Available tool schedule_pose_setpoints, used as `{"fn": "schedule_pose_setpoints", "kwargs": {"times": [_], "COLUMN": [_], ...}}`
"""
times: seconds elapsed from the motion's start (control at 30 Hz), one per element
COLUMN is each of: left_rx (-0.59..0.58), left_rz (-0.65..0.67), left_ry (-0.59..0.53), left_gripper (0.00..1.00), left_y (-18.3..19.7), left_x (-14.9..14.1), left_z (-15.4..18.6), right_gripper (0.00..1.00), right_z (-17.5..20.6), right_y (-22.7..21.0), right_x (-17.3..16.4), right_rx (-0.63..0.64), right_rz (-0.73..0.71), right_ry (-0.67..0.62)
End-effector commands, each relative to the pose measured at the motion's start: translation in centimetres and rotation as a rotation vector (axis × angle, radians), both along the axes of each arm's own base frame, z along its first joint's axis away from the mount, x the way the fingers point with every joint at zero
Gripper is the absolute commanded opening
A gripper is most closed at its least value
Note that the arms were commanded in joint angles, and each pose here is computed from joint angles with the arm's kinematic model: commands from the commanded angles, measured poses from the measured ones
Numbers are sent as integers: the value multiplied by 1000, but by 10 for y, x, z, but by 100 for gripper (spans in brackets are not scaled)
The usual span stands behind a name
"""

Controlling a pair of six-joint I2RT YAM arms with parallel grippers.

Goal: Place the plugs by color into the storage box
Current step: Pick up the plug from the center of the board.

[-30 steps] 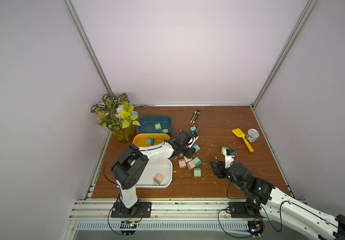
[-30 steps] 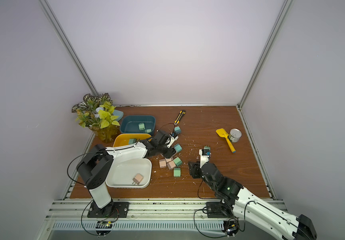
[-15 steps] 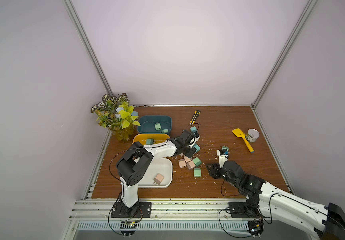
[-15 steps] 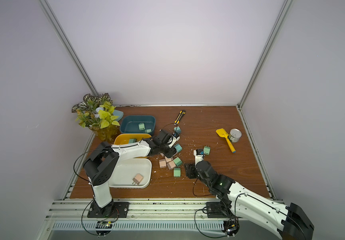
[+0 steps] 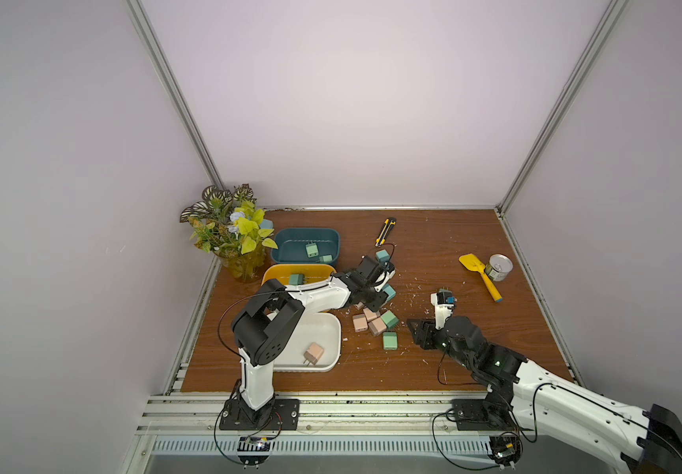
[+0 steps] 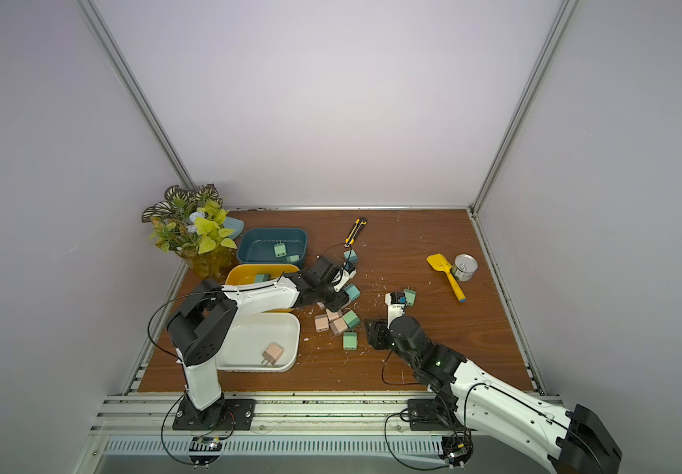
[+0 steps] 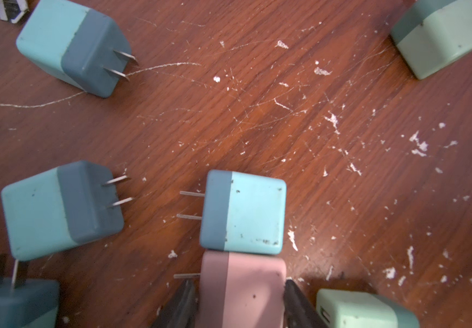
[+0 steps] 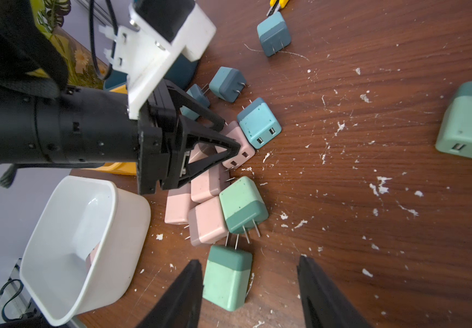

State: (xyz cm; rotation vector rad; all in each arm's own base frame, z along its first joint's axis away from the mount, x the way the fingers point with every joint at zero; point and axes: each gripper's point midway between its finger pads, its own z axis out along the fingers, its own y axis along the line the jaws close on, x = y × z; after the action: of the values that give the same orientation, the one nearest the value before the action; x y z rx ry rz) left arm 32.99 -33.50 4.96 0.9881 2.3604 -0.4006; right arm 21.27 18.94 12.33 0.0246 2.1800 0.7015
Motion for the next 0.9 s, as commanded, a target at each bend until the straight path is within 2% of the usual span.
{"fn": "schedule_pose_setpoints", "kwargs": {"times": [0.0,0.2,0.37,0.53,0.87], "left_rx": [40,81,74,53,5], "left_rz": [-10,-3,-7,-8,-4], "left_ry": [33,34,33,11,-54], "left_gripper": [54,56,51,46,43], "left_y": [1,5,3,0,0], "left_x": [-5,-5,-5,-3,-1], "left_z": [-10,-17,-15,-6,23], "right_gripper": [59,60,60,60,59], "right_z": [13,11,10,12,18], "right_y": [-2,-5,-5,-5,-1], "right_x": [6,5,4,5,5], "right_rx": [32,28,30,33,52], "right_rz": [-35,-41,-42,-43,-31], "right_ry": [-35,-34,-29,-33,-33]}}
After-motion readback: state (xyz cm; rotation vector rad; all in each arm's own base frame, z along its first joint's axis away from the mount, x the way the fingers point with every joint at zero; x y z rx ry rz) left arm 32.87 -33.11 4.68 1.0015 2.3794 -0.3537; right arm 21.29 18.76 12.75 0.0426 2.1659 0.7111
